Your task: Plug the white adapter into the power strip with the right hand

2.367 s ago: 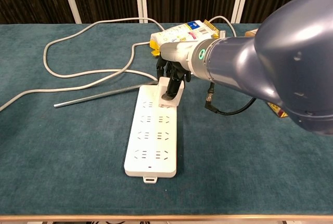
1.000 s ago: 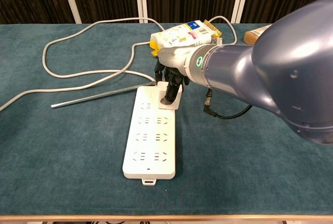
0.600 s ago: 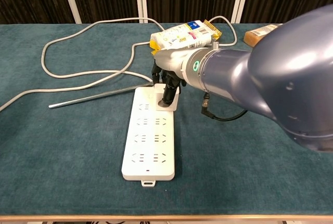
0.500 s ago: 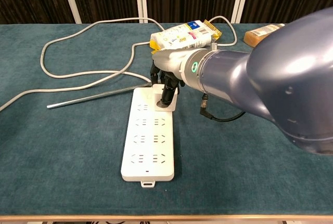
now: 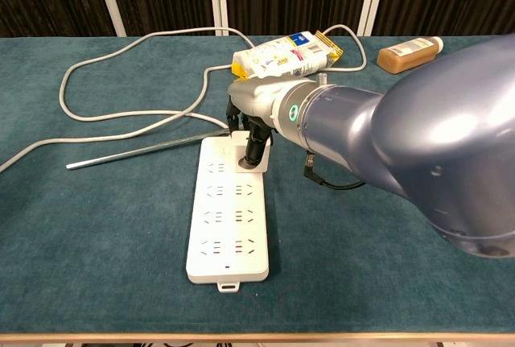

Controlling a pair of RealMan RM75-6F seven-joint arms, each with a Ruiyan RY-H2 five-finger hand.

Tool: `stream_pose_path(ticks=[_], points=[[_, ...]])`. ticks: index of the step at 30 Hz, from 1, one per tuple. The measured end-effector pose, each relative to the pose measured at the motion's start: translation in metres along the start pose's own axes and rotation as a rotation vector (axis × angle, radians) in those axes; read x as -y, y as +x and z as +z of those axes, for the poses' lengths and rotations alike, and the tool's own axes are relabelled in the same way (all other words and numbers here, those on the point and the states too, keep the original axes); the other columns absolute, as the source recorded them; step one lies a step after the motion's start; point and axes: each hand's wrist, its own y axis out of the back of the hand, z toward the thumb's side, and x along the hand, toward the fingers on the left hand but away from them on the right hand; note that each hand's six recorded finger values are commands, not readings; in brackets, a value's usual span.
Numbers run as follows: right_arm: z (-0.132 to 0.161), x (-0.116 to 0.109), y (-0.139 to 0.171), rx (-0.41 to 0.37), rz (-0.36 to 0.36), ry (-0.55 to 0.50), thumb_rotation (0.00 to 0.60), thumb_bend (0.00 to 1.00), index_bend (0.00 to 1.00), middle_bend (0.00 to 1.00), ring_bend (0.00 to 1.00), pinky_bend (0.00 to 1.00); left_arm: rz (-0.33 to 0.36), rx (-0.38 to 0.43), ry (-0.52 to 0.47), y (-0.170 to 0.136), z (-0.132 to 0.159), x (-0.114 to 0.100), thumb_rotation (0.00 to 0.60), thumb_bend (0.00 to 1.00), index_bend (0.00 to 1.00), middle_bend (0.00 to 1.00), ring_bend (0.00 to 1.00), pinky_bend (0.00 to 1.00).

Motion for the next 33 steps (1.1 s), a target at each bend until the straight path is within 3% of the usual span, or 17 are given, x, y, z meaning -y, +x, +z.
stream_pose_path(ticks=[16,26,33], points=[[0.0011,0.0028,0.0010,-0.017,0.011,0.029,0.600,0.51,0.64,0.52,0.51,0.36,-0.003,0.001,0.003,0.0001,0.0006,0.0010,0.600,0.09,0.18,0.00,0.00,0.00],[0.0000,0.0038,0.0030,-0.027,0.027,0.042,0.600,0.51,0.44,0.40,0.39,0.37,-0.003,0.001,0.004,0.0000,0.0007,0.0012,0.600,0.09,0.18,0.00,0.00,0.00],[-0.0023,0.0054,0.0037,-0.030,0.043,0.057,0.600,0.51,0.37,0.33,0.34,0.35,-0.003,0.000,0.005,0.0001,0.0009,0.0014,0.600,0.09,0.18,0.00,0.00,0.00]])
